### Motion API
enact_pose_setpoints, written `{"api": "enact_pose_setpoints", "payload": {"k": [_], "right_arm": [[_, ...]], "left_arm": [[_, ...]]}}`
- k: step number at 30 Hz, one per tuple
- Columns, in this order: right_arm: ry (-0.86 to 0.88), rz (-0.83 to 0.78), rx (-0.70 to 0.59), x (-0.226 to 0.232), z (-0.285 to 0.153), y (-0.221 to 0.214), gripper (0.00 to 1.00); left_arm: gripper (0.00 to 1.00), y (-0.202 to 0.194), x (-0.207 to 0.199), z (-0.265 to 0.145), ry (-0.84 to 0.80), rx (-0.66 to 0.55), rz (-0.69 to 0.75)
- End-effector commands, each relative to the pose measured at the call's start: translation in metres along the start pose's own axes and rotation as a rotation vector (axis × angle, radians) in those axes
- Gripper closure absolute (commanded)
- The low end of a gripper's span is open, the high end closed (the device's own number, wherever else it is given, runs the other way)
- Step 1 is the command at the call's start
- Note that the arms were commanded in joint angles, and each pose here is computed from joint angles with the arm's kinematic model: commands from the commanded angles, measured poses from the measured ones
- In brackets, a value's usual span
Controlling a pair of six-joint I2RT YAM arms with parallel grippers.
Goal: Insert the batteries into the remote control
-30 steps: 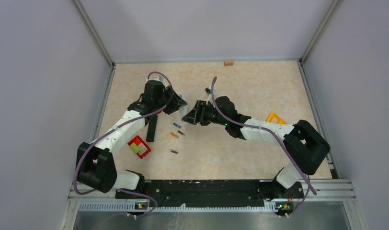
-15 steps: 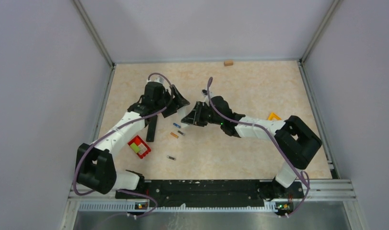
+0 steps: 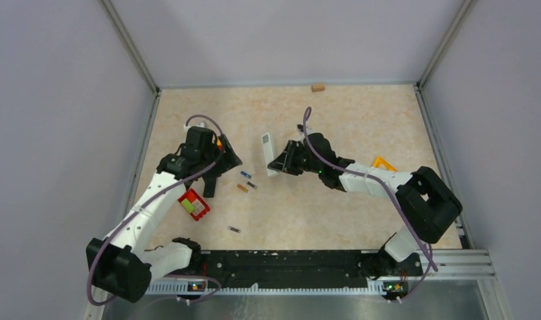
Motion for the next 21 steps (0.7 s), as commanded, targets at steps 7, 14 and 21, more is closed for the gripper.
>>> {"api": "enact_pose_setpoints", "payload": {"k": [7, 14, 21], "right_arm": [[-0.026, -0.024, -0.086, -0.003, -0.017, 0.014, 1.0], [-0.054, 0.007, -0.075, -0.016, -0.018, 0.012, 1.0], [-0.078, 0.014, -0.072, -0.024, -0.019, 0.012, 1.0]], "left_arm": [[0.22, -0.126, 0.045, -0.036, 0.217, 0.495, 0.003], [0.26, -0.183, 0.062, -0.034, 0.274, 0.61, -0.009], [0.43, -0.213, 0.075, -0.017, 0.21, 0.569, -0.091]]}}
Point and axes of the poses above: each gripper's point midway between its finger pads, its own z axis out along the fingers, its own x axis along the line the jaws close on, y = z × x, the point moved 6 cm from there along -z, back along the fingers, and after that the axes turned 7 degrees about z, right-handed, at the moved point
